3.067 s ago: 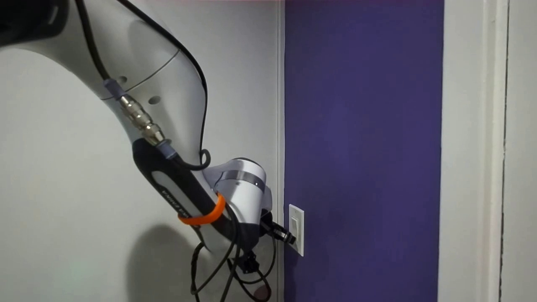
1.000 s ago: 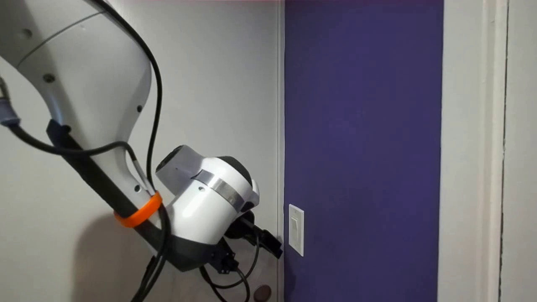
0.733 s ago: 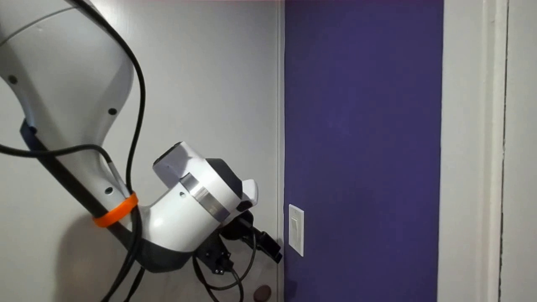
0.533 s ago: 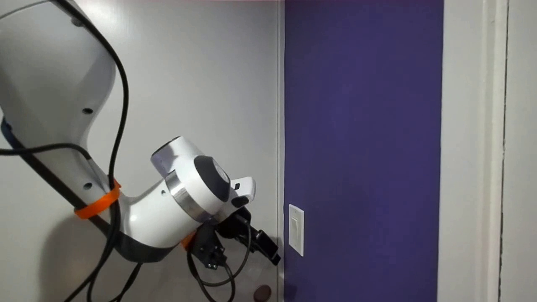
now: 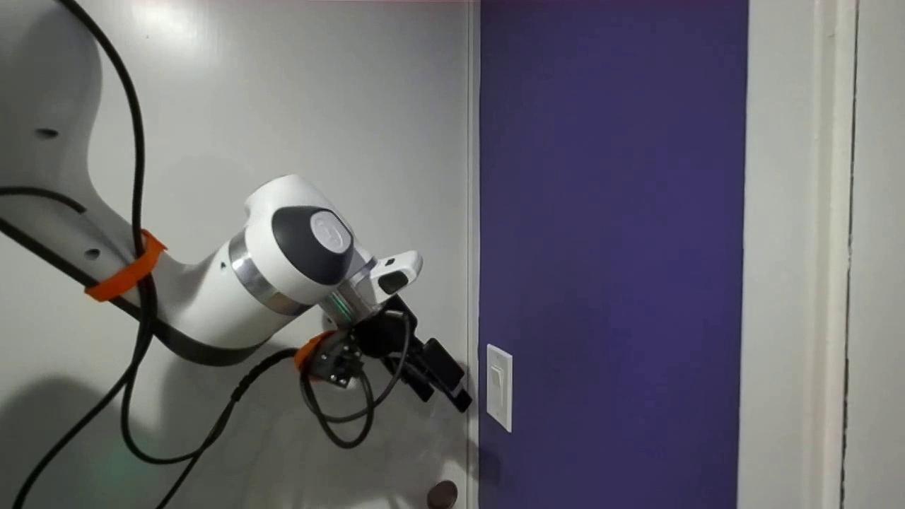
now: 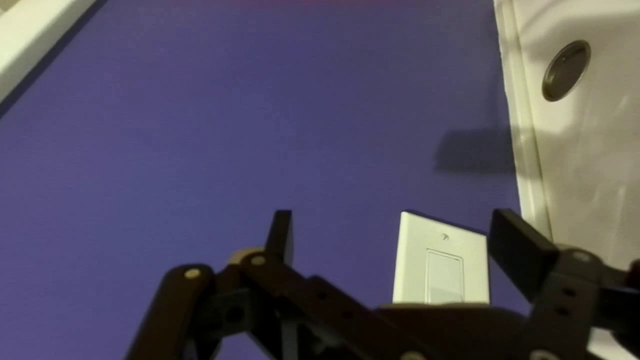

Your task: Flip the light switch on the wall

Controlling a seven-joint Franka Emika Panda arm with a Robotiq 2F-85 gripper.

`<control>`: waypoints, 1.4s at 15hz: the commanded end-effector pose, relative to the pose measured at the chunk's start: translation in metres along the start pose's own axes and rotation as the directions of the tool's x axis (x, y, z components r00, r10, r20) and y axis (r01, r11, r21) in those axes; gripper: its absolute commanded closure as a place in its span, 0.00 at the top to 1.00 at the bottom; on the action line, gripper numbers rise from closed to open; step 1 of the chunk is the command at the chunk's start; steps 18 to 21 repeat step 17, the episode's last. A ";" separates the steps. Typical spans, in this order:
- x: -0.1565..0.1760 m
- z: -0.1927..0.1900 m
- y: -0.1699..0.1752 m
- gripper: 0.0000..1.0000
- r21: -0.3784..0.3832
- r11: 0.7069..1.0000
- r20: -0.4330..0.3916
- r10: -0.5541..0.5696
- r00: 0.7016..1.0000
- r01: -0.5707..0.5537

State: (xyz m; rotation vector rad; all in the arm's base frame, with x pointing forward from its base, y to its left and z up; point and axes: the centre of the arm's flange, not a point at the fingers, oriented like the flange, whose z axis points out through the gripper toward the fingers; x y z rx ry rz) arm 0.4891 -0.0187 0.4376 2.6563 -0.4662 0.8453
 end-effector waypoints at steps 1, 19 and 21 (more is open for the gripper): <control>0.006 -0.044 0.011 1.00 -0.075 0.997 0.003 -0.015 1.000 0.015; 0.006 -0.079 0.007 1.00 -0.138 0.990 -0.016 -0.014 1.000 0.012; 0.006 -0.079 0.007 1.00 -0.138 0.990 -0.016 -0.014 1.000 0.012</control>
